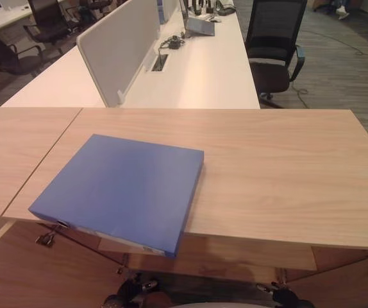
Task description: Put the empty folder in the office cabinet
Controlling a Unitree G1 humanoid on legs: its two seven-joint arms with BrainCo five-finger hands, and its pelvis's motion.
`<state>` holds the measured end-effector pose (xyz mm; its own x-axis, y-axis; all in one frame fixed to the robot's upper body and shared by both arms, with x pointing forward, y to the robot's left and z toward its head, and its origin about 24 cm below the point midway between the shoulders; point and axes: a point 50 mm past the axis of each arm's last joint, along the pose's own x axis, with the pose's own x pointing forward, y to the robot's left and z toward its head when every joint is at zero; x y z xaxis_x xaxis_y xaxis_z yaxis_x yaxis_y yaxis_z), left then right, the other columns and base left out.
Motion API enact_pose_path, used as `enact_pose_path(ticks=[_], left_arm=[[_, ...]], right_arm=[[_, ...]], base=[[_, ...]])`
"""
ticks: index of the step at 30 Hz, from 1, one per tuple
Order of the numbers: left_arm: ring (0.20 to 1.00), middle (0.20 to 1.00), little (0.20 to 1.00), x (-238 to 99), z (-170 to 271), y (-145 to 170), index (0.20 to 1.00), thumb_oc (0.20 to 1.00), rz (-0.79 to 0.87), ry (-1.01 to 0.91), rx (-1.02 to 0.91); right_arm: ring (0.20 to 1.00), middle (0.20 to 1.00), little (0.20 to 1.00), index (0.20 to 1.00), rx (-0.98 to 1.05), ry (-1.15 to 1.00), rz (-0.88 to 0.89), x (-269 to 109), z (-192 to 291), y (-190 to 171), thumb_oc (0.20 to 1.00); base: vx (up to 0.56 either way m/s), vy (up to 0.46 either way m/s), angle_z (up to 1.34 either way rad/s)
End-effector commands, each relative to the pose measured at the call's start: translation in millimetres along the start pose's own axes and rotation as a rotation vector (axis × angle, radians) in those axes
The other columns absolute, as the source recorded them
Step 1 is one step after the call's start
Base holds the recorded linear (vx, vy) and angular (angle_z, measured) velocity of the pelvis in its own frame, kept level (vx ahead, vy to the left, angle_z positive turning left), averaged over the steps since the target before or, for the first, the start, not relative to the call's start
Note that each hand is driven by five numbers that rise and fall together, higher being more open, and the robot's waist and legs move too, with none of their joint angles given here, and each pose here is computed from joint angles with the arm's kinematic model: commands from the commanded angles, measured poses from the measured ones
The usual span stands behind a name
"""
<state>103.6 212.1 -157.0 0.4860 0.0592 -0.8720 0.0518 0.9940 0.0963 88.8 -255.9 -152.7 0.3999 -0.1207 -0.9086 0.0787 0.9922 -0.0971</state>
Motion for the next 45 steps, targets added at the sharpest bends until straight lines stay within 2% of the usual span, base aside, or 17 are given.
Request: enact_pose_path(ticks=[1,19,34,45], left_arm=[[1.0,1.0,1.0,6.8,32.7,12.7,1.0,1.0,0.033,-0.084,-0.026],[1.0,1.0,1.0,8.3,30.0,-1.8,1.0,1.0,-0.017,-0.068,0.001],[1.0,1.0,1.0,5.8,24.7,10.0,1.0,1.0,0.004,-0.055,0.042],[1.0,1.0,1.0,6.8,35.1,21.0,1.0,1.0,0.031,-0.072,0.079]], right_arm=[[1.0,1.0,1.0,1.0,-0.009,-0.116,0.011,5.1,37.8,3.4,1.0],[1.0,1.0,1.0,1.0,0.057,-0.04,-0.046,0.7,14.2,-14.1,1.0],[1.0,1.0,1.0,1.0,0.111,-0.02,0.024,4.3,6.6,13.8,1.0],[1.0,1.0,1.0,1.0,0.114,-0.068,0.071,8.1,22.6,30.0,1.0]], base=[[-0.11,-0.12,0.07],[-0.11,0.014,0.05],[-0.01,0.179,0.07],[-0.08,0.035,-0.01]])
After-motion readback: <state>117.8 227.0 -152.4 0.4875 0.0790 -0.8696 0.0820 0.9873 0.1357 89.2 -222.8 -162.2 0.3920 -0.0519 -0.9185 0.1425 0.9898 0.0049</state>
